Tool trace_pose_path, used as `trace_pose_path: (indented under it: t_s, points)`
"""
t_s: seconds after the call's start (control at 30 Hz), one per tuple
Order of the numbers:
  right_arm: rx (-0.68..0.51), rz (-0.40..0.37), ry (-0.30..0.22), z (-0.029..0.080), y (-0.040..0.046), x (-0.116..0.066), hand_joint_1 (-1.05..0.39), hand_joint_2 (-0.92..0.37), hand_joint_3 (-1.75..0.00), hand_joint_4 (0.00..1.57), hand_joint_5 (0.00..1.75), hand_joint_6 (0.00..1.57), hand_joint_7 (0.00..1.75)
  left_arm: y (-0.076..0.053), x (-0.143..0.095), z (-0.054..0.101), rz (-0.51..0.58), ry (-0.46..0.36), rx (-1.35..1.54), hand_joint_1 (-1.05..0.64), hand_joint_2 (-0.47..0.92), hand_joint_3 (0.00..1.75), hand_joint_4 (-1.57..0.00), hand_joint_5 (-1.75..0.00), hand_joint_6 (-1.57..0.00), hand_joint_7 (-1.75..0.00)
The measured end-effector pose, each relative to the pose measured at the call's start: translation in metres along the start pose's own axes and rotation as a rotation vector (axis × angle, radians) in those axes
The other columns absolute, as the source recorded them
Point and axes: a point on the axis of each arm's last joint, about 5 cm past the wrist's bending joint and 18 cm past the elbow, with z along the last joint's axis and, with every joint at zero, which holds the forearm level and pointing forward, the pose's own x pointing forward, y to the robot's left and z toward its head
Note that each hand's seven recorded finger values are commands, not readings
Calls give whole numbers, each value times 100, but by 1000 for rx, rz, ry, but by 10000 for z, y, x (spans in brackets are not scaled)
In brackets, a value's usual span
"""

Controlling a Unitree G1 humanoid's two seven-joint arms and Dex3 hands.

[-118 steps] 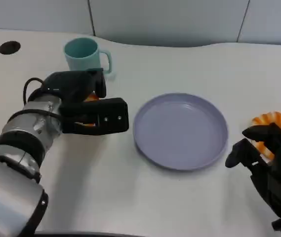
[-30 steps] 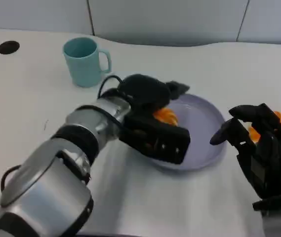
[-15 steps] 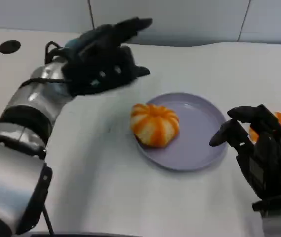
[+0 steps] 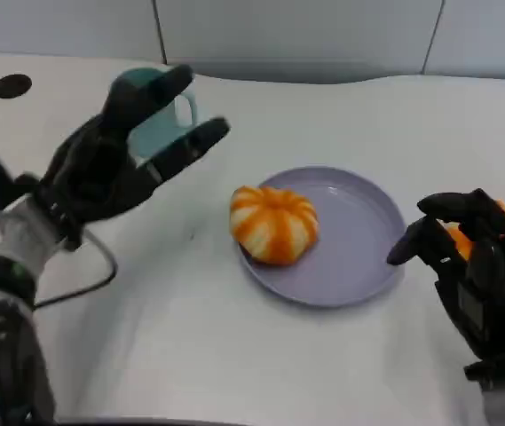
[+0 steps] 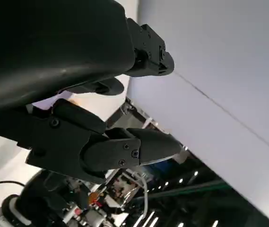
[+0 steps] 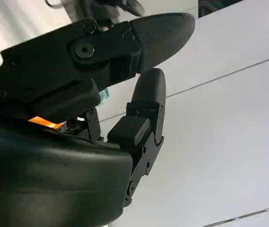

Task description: Grasp the bread from the table and place it into the plate.

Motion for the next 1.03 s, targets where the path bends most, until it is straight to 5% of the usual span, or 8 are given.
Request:
trace_pose_path:
  t_s: [0.07,0.13,0.23,0.3,0.4,0.5,0.73,1.03]
  points:
    - [-1,-7,7,22,-37,-13,-52,-92,-8,60,170,75,92,97,-150,-126,39,13,-46,-64,92,41,-38,-110,-72,-18]
    - [3,-10,7,36,-60,-24,-52,-92,-9,60,170,75,92,175,-287,-257,74,21,-90,-63,92,40,-35,-124,-73,-25]
    - [8,-2,11,54,-91,-40,-53,-92,-9,60,170,76,92,228,-397,-367,121,15,-121,-60,92,38,-30,-148,-50,-83]
    - [-2,10,14,76,-134,-65,-53,-92,-9,61,171,76,93,243,-427,-415,166,-6,-113,-58,92,37,-27,-157,-47,-95]
    - [-8,12,19,96,-184,-105,-53,-92,-9,62,171,76,93,244,-423,-475,195,-27,-93,-53,92,35,-12,-173,-25,-137]
    - [-2,4,31,96,-211,-125,-52,-92,-9,61,173,75,94,228,-382,-530,190,-14,-66,-49,92,30,-19,-174,-18,-166]
    - [9,-13,34,87,-257,-151,-53,-92,-9,59,174,74,96,225,-368,-575,188,10,-73,-44,92,13,-38,-175,-28,-175]
    - [7,-15,55,69,-298,-164,-53,-92,-9,62,171,75,96,223,-357,-612,188,26,-82,-44,92,11,-39,-175,-29,-175]
